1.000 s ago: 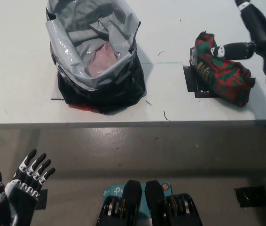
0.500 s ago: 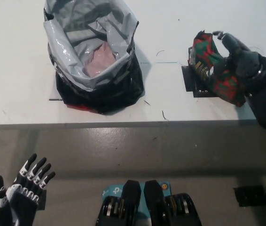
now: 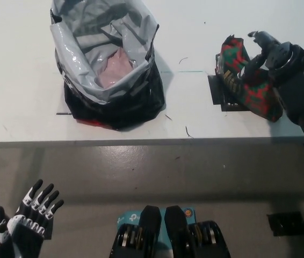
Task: The robot uses its right hand to pick up a bag of coffee beans and puts it in the black plastic bag, then the robot grabs the top of the bag and lifts it.
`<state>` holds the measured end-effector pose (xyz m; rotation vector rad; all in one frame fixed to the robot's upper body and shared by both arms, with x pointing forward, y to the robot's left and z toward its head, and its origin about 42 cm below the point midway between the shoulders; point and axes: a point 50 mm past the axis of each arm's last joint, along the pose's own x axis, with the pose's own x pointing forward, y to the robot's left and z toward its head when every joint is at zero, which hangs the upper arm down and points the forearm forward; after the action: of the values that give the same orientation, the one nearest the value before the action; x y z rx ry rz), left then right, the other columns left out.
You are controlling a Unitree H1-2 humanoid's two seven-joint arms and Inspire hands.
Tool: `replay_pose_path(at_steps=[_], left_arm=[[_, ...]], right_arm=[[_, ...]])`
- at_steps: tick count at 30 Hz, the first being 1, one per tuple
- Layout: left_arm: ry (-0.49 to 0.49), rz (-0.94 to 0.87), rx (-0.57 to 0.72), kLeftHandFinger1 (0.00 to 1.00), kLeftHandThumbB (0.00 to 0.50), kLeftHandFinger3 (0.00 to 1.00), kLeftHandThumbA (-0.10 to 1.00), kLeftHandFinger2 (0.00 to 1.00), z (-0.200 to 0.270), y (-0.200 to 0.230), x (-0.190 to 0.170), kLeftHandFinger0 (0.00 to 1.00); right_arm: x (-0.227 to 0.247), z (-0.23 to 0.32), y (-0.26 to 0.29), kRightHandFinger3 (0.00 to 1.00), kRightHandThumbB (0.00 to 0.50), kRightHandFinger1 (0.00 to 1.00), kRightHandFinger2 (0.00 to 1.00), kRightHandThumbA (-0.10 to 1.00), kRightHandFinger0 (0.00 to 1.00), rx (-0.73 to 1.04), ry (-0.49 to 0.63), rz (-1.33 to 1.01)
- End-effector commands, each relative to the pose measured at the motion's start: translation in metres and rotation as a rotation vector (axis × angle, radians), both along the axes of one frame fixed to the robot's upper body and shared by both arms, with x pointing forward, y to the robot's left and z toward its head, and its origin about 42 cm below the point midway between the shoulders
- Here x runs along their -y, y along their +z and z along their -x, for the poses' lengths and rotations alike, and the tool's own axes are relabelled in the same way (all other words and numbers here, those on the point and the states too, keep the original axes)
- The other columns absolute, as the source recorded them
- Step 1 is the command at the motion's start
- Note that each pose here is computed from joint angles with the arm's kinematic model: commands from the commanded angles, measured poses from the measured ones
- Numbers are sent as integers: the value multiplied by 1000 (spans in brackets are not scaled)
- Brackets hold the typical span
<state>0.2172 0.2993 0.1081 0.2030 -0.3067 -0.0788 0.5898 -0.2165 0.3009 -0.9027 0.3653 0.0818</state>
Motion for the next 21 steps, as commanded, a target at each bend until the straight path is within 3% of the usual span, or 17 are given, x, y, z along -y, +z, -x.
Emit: replay_pose_path(at_steps=[1,4,6,12,16,19,20,21], left_arm=[[14,-11,62,1000,317,1000,1000,1000,1,8,-3,1000],[10,-11,62,1000,317,1000,1000,1000,2,8,-3,1000],[13,-13,62,1000,312,1000,1000,1000,2,8,-2,1000],[12,-14,65,1000,312,1000,1000,1000,1,9,-5,1000],[12,-9,64,1000,315,1000,1000,1000,1,9,-4,1000],[6,-5,63,1000,320,1000,1000,1000,1,9,-2,1000],[3,-3,62,1000,319,1000,1000,1000,1,9,-2,1000],[1,-4,63,1000,314,1000,1000,1000,1,9,-3,1000]], right_arm=[[-17,-11,54,1000,390,1000,1000,1000,1000,111,33,-83],[-21,-10,51,1000,398,1000,1000,1000,1000,106,42,-103],[-24,-10,49,1000,358,1000,1000,1000,1000,95,51,-88],[-21,-9,35,1000,333,1000,1000,1000,1000,53,90,-106],[-23,-7,23,1000,377,1000,1000,1000,1000,21,81,-168],[-25,-5,13,1000,374,1000,1000,1000,1000,1,73,-166],[-25,-5,9,1000,365,1000,1000,1000,1000,-8,76,-167],[-23,-3,-1,1000,323,1000,1000,1000,1000,-31,102,-175]])
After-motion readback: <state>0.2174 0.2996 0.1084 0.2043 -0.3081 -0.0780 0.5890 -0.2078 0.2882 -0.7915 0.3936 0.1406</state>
